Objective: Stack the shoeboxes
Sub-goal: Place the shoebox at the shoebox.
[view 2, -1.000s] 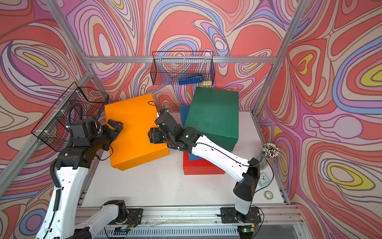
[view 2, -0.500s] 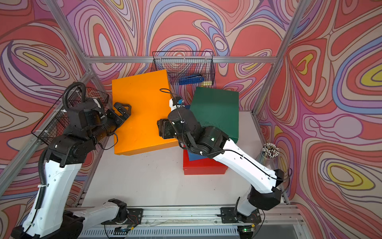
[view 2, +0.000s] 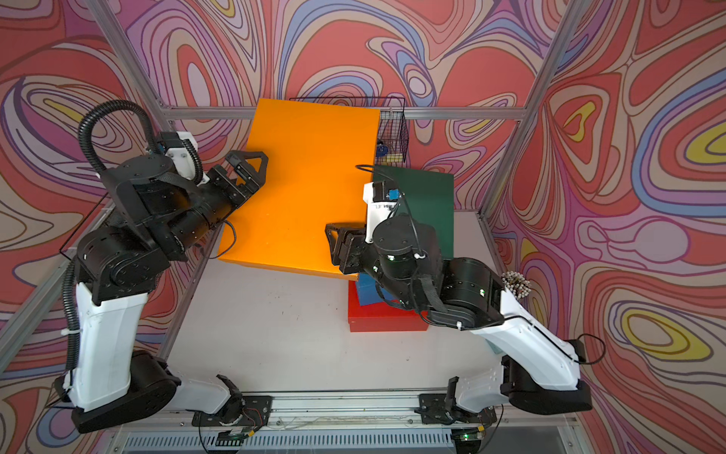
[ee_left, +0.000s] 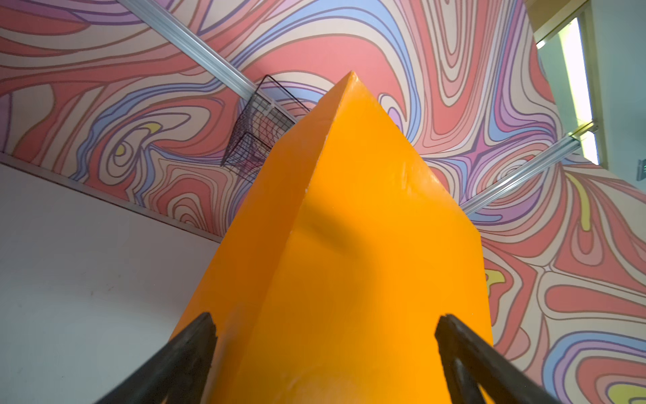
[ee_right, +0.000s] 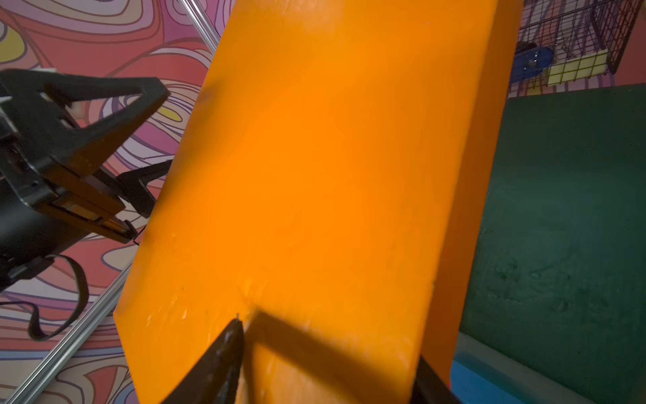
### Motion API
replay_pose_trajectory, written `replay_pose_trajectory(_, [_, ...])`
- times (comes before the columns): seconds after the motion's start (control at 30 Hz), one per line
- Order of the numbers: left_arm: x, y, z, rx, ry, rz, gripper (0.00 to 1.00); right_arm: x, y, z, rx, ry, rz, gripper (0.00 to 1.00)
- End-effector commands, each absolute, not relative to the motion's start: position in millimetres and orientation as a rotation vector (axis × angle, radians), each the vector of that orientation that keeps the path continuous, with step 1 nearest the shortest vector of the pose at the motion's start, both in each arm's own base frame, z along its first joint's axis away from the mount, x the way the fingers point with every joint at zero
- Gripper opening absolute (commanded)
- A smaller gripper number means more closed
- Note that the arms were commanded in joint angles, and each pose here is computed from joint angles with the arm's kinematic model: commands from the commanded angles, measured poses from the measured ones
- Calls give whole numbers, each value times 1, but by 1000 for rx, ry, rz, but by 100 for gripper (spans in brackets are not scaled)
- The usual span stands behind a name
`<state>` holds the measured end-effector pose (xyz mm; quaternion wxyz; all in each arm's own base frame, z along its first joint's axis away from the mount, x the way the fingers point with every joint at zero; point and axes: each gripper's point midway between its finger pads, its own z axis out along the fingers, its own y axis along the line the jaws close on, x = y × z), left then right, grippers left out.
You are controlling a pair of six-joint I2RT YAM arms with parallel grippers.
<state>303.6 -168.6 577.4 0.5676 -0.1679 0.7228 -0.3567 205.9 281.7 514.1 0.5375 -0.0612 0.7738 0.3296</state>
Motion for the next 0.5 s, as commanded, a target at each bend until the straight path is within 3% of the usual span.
replay_pose_trajectory(0.0, [305,-292,560,-188,1840,-1225,100,159,359,520,-385,1802,1123,61])
replay_pose_trajectory(0.47, [332,-383,526,-111,1915,-1364,100,179,259,549,-158,1715,882,62])
